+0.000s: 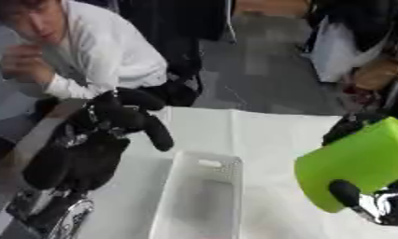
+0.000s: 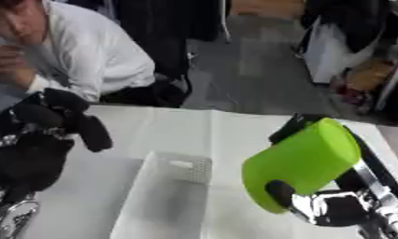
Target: Pick up objects on the table and place them in the box.
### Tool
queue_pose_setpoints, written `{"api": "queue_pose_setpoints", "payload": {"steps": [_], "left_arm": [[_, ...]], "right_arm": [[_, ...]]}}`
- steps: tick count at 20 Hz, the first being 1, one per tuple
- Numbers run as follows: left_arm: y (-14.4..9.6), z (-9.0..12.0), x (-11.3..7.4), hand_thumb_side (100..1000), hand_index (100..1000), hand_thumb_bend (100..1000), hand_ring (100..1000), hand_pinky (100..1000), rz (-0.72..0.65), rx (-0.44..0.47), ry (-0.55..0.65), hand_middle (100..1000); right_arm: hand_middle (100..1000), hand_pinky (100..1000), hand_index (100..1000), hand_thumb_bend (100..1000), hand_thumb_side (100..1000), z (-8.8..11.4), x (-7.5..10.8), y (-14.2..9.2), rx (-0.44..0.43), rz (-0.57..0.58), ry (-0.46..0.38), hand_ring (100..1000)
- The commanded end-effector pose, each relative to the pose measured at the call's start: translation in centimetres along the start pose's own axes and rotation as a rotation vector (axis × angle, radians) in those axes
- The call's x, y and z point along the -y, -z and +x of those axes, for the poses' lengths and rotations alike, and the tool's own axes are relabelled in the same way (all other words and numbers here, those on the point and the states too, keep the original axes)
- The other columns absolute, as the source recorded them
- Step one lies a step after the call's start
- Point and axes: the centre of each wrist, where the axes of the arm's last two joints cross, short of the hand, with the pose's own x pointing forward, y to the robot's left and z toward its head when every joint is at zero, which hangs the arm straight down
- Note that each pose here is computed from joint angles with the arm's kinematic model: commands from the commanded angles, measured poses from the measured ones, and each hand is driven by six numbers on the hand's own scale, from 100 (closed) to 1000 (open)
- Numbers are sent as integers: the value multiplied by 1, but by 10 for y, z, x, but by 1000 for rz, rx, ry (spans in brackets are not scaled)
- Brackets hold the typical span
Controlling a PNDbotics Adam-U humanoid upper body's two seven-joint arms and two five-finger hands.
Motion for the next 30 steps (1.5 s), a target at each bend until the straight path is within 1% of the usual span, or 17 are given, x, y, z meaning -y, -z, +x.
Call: {"api": "queue_pose_setpoints", "payload": {"steps": [1, 7, 14, 23, 29, 30], "left_arm": [[9, 5, -3, 901, 781, 197, 523, 545, -7, 27, 16, 766], [19, 5, -4, 900, 779, 196, 525, 553, 5, 48, 31, 765], [38, 6, -5, 902, 778, 195, 532, 565, -2, 102, 102, 768], [62, 8, -1, 901, 781, 200, 532, 567, 18, 173, 103, 769], [69, 8, 1, 901, 781, 202, 532, 566, 16, 188, 98, 769], [69, 8, 1, 901, 781, 202, 532, 566, 17, 189, 97, 769]], "right_arm": [[100, 100, 148, 100, 312, 2, -2, 13, 18, 23, -14, 100], [100, 100, 151, 100, 326, -7, -15, 28, 16, 53, -4, 100], [100, 100, 152, 100, 334, -12, -21, 39, 27, 79, -20, 100], [100, 100, 153, 100, 344, -3, -21, 58, 84, 102, -36, 100], [100, 100, 153, 100, 342, 0, -21, 65, 111, 130, -57, 100], [100, 100, 153, 100, 325, 0, -22, 66, 114, 134, -59, 100]]}}
